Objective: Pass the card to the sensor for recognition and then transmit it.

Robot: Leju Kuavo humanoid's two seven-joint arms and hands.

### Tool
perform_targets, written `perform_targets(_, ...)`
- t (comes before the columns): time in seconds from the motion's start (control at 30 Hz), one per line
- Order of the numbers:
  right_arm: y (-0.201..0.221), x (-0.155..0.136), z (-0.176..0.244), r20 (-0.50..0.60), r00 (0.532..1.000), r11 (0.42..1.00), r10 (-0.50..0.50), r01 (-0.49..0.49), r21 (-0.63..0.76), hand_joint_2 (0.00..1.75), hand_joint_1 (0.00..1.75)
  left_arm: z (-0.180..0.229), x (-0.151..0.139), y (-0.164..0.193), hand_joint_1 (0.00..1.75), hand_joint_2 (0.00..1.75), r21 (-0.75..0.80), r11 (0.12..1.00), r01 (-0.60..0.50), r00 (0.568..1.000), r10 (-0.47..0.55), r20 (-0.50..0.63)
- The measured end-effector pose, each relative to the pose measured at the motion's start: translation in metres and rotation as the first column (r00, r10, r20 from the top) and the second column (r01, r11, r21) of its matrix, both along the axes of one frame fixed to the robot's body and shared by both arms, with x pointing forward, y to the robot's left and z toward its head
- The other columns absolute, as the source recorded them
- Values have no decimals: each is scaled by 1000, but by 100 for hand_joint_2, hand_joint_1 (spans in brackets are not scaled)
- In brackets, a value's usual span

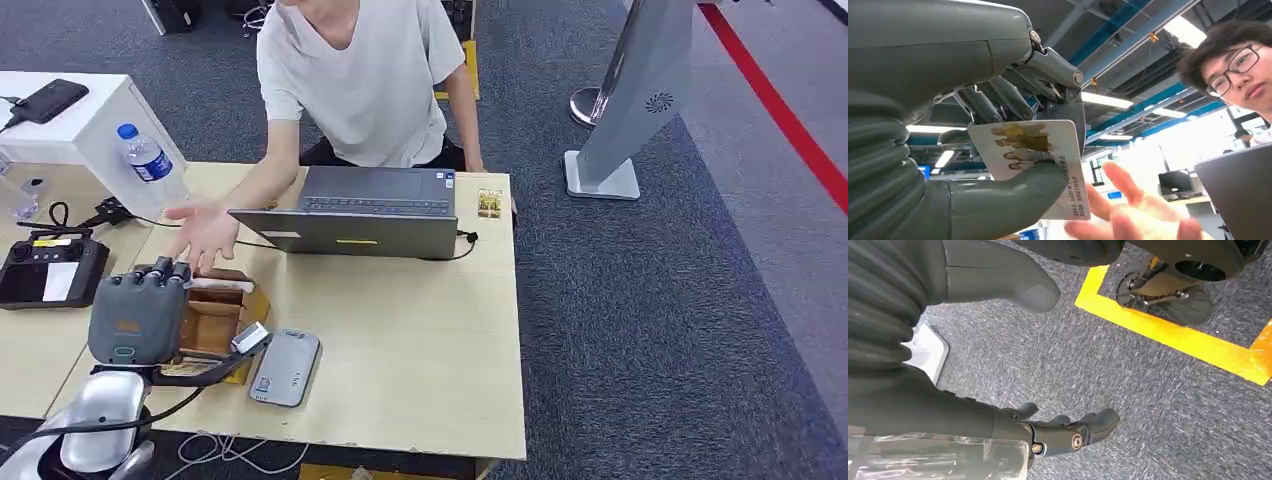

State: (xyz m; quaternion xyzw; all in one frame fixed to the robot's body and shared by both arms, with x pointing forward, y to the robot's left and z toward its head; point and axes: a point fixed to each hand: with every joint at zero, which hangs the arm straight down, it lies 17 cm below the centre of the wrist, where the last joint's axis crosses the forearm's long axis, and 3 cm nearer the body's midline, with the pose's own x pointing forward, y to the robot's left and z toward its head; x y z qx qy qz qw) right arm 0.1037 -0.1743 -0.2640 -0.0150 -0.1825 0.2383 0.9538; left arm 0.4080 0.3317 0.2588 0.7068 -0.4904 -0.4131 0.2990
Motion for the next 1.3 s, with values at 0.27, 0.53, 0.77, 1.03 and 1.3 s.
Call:
perform_targets(0.27,0,0,0,2,1000,1000,0,0,-1,175,0,-1,0,0,175,175,1,1000,-1,1000,1,-2)
perform_targets(0.53,0,1,0,7,1000,1000,0,0,1,175,0,-2,1,-7,0,175,-1,1000,28,1000,-28,-7)
perform_targets(0.77,1,2,1,14,1000,1000,0,0,6,175,0,-4,3,-16,0,175,-9,998,67,998,-67,-21)
perform_targets(1.03,1,3,1,15,1000,1000,0,0,7,175,0,-3,4,-16,0,175,-24,998,59,998,-59,-16)
perform_targets(1.3,1,3,1,15,1000,1000,0,0,6,175,0,-3,4,-15,0,175,-35,998,52,998,-53,-16)
